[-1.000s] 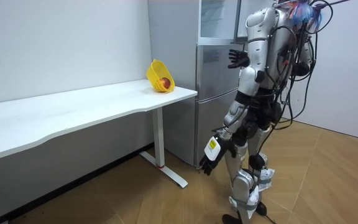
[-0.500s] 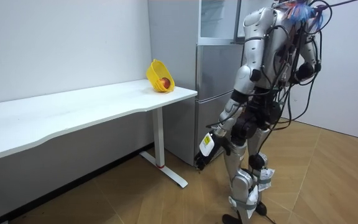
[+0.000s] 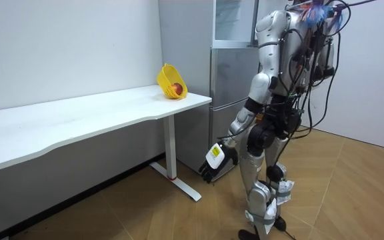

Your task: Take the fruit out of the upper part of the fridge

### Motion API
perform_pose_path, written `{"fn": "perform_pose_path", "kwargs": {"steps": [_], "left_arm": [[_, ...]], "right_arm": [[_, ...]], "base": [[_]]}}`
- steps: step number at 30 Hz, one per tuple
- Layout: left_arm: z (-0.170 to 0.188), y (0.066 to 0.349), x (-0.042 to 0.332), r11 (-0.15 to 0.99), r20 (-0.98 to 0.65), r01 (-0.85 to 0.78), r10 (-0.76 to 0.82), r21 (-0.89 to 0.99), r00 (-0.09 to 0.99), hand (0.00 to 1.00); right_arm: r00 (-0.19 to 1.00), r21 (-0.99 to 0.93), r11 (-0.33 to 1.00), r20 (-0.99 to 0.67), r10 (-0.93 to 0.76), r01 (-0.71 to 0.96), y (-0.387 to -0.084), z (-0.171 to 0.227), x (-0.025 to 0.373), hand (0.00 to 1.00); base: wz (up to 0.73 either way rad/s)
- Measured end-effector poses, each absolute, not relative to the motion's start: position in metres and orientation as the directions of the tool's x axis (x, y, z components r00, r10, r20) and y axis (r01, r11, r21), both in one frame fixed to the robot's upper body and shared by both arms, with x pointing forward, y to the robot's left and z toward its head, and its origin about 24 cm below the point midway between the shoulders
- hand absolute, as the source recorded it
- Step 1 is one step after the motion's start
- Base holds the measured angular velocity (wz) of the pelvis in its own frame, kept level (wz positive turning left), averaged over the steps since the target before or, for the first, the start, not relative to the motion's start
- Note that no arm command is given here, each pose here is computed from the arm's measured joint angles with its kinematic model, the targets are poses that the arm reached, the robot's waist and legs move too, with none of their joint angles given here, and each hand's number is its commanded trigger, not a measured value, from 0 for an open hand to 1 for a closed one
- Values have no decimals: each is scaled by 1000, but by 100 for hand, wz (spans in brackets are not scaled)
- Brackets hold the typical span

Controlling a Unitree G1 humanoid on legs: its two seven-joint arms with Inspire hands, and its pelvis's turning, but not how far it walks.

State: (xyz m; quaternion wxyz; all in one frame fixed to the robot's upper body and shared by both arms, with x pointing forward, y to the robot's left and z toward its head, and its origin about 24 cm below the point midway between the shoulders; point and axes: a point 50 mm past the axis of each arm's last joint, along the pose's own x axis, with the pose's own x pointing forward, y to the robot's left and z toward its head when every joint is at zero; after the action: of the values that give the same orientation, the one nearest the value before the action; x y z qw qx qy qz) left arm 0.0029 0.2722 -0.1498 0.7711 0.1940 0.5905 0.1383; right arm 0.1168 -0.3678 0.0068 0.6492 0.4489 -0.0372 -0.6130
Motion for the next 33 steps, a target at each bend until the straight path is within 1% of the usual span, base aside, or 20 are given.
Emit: {"fn": "perform_pose_path", "kwargs": {"steps": [2, 4, 9, 13, 18, 23, 30, 33], "left_arm": [[-148, 275, 6, 883, -849, 4, 451, 470, 275, 0], [-148, 274, 7, 883, -849, 12, 448, 469, 279, 0], [-148, 276, 7, 883, -848, -5, 452, 469, 276, 0], [-147, 277, 5, 882, -847, -32, 460, 469, 266, 0], [-147, 278, 5, 888, -852, -36, 450, 458, 267, 0], [-147, 277, 0, 890, -856, -30, 446, 455, 261, 0], [-149, 274, -12, 896, -872, -22, 437, 443, 220, 0], [-151, 272, -16, 900, -882, -5, 427, 435, 197, 0]], "right_arm": [[229, 663, -219, -519, -824, 716, -375, 10, 112, 0], [226, 687, -248, -522, -822, 683, -378, 13, 114, 0], [276, 770, -216, -453, -848, 600, -384, 37, 128, 0], [324, 834, -133, -348, -880, 535, -391, 61, 133, 0], [392, 888, -21, -224, -892, 460, -389, 88, 141, 0], [459, 922, 130, -57, -886, 365, -385, 121, 149, 0], [515, 923, 239, 53, -855, 302, -381, 128, 156, 0], [575, 896, 342, 125, -808, 285, -369, 131, 168, 0]], "base": [[0], [-2], [1], [0], [0], [0], [-1], [11]]}}
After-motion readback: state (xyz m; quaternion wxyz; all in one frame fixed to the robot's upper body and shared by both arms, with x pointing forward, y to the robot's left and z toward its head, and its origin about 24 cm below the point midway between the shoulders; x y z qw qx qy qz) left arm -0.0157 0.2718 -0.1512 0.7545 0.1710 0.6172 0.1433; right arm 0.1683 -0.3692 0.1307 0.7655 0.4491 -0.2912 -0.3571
